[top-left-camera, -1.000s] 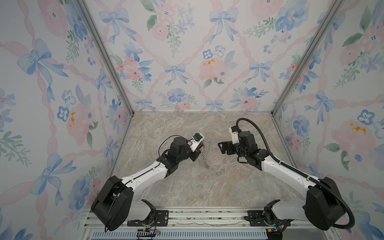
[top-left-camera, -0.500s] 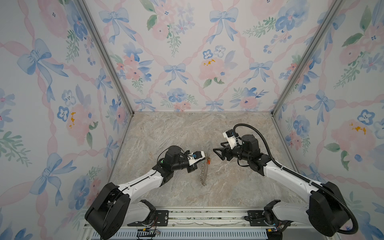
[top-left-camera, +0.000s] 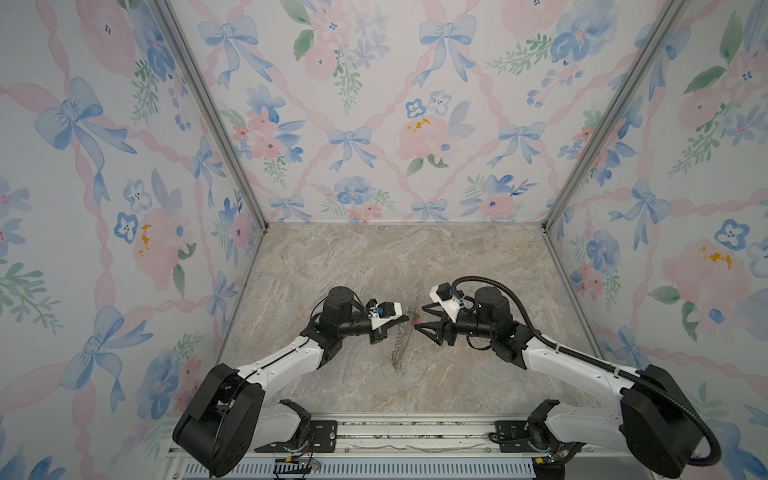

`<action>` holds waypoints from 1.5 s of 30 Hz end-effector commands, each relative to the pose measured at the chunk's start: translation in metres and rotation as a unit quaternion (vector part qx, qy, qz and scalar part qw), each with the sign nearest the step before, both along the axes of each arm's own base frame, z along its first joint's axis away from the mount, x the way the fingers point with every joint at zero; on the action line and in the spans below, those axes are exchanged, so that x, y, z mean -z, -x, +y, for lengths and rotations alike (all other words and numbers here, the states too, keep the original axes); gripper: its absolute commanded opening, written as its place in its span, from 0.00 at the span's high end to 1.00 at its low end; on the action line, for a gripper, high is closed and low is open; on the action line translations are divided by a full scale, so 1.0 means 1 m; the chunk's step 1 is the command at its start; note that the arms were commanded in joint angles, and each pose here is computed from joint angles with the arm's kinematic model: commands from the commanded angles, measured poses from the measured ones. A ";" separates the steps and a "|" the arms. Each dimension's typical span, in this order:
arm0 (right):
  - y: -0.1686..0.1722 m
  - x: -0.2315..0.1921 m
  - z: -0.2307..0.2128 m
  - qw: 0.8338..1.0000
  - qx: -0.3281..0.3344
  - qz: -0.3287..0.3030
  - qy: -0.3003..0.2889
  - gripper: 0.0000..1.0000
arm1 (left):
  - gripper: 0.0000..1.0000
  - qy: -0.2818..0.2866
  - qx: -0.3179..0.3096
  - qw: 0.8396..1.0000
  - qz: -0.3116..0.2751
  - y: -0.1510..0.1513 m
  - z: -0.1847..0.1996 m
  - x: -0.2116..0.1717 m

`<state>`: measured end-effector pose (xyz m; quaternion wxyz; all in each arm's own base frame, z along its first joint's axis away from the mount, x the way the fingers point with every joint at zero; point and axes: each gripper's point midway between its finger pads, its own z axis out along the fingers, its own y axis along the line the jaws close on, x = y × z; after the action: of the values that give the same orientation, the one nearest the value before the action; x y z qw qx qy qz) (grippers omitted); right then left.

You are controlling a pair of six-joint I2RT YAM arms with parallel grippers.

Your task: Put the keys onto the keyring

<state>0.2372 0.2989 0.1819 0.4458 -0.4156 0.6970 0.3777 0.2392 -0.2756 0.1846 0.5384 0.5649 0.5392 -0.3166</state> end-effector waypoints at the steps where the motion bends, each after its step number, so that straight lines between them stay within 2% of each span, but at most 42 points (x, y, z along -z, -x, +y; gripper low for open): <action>1: -0.001 -0.006 0.000 0.998 0.006 -0.059 -0.008 0.35 | 1.00 0.018 0.033 0.999 -0.017 0.008 -0.002 -0.009; 4: -0.002 -0.005 -0.001 0.998 0.011 -0.066 -0.009 0.39 | 1.00 0.019 0.038 0.999 -0.013 0.010 -0.002 -0.008; 9: 0.004 0.001 0.007 0.998 -0.016 -0.064 -0.001 0.60 | 1.00 0.024 0.050 0.998 -0.003 0.013 -0.003 -0.009; 12: 0.007 0.003 0.011 0.997 -0.026 -0.067 0.005 0.67 | 1.00 0.024 0.051 0.998 -0.002 0.014 -0.004 -0.008; 22: 0.013 0.004 0.017 0.997 -0.040 -0.072 0.009 0.72 | 1.00 0.024 0.057 0.998 0.012 0.014 -0.006 -0.006; 29: 0.014 0.009 0.021 0.996 -0.048 -0.069 0.018 0.79 | 1.00 0.022 0.060 0.998 0.019 0.014 -0.009 -0.003; 45: 0.017 0.012 0.027 0.996 -0.058 -0.069 0.022 0.85 | 1.00 0.021 0.068 0.997 0.028 0.016 -0.013 0.000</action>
<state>0.2216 0.3174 0.1585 0.4530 -0.4791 0.6643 0.3520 0.2255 -0.2825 0.1715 0.5040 0.5763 0.5296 -0.3652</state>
